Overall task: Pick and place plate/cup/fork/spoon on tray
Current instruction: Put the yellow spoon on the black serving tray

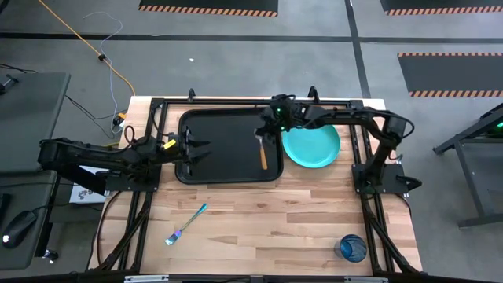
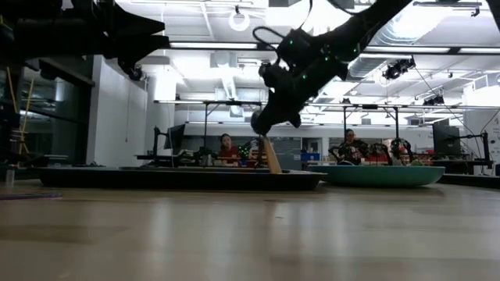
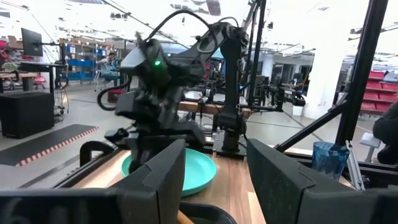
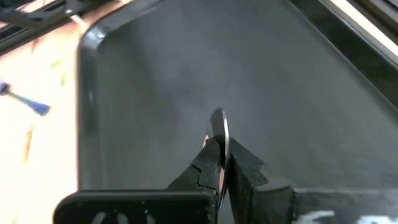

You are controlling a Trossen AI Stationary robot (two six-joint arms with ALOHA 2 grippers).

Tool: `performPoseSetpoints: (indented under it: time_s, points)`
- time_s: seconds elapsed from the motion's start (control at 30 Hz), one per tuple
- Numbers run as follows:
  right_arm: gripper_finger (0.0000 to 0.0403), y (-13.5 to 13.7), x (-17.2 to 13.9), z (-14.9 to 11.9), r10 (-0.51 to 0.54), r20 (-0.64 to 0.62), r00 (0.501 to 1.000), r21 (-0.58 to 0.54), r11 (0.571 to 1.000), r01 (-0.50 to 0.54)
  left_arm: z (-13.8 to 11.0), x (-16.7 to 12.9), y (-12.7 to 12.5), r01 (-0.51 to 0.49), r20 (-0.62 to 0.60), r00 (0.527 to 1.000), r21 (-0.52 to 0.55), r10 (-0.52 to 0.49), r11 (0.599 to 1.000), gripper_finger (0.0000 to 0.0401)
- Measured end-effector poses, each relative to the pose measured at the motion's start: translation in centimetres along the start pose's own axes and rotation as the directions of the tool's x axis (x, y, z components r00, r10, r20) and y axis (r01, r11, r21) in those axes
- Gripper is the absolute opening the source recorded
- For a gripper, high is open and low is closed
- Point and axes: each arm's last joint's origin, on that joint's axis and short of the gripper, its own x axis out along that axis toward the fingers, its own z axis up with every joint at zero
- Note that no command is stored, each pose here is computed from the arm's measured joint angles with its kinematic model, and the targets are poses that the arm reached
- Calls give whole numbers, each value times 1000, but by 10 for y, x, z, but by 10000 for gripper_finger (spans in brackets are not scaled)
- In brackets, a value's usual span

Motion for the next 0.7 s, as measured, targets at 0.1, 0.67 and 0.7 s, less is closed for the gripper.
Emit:
performPoseSetpoints:
  time_s: [0.1, 0.67, 0.7]
  points:
    - [0, -10, 3, -2, -18, -5, 1000, 40, 999, 19, 0, 0, 0, 0, 0, 1000, 0, 0, 1000, 161]
    - [2, -31, 26, -19, -145, -77, 987, 115, 982, 153, 0, 0, 0, -1, 0, 1000, -1, 1, 1000, 161]
    - [2, -32, 28, -21, -142, -85, 986, 119, 981, 151, 0, 0, 0, -1, 0, 1000, -1, 1, 1000, 161]
